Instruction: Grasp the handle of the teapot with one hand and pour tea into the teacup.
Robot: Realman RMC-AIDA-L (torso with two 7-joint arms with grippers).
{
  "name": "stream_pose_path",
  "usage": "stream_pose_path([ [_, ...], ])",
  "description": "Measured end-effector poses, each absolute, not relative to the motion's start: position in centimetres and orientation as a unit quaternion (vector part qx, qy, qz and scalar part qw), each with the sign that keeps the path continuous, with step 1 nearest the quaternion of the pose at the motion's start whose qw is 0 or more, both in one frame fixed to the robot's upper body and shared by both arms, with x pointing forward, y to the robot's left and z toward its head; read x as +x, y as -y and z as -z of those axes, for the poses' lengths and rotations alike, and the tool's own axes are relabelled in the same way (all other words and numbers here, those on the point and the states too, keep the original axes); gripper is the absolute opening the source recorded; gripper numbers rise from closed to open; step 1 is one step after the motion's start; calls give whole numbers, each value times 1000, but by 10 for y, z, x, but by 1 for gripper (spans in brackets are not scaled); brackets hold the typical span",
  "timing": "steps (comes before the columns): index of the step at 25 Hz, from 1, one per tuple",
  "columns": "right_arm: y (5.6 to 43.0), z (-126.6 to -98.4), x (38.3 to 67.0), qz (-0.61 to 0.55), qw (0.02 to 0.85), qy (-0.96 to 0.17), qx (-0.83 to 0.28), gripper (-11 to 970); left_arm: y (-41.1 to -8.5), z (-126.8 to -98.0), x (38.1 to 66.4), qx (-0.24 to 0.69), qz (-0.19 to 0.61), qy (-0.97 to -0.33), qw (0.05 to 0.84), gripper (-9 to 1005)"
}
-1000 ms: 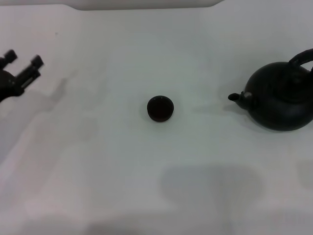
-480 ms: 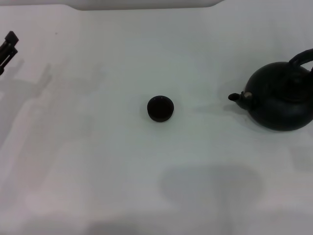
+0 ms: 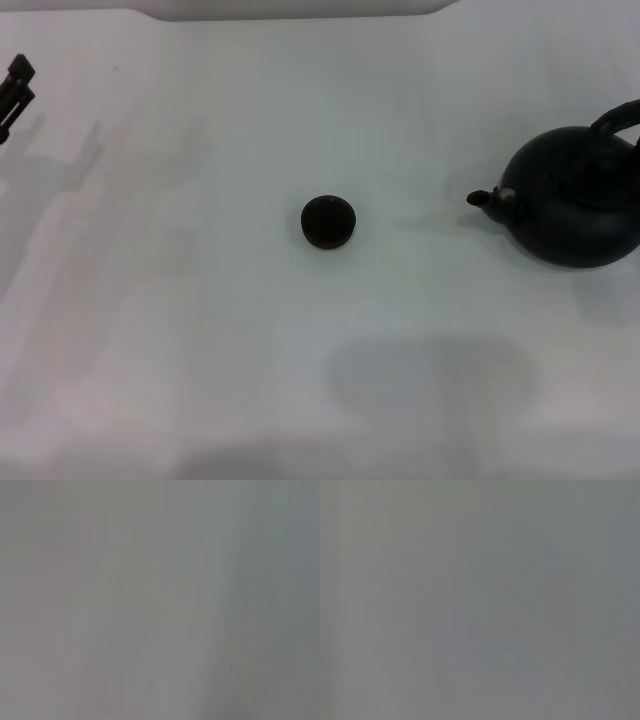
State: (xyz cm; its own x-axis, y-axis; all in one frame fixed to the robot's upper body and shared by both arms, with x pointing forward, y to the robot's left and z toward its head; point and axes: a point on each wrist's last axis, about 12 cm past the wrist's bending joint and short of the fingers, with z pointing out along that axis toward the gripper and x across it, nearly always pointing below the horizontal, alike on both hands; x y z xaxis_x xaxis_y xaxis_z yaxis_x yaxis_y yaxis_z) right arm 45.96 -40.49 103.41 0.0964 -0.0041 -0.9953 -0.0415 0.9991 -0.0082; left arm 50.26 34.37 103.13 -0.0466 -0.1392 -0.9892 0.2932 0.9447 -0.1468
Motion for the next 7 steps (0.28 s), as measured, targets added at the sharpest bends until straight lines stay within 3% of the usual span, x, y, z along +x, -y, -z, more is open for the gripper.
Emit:
stream_pose_path([
  [7, 405, -1035, 461, -9, 747, -665, -1, 878, -343, -1032, 507, 36, 150, -701, 697, 789],
])
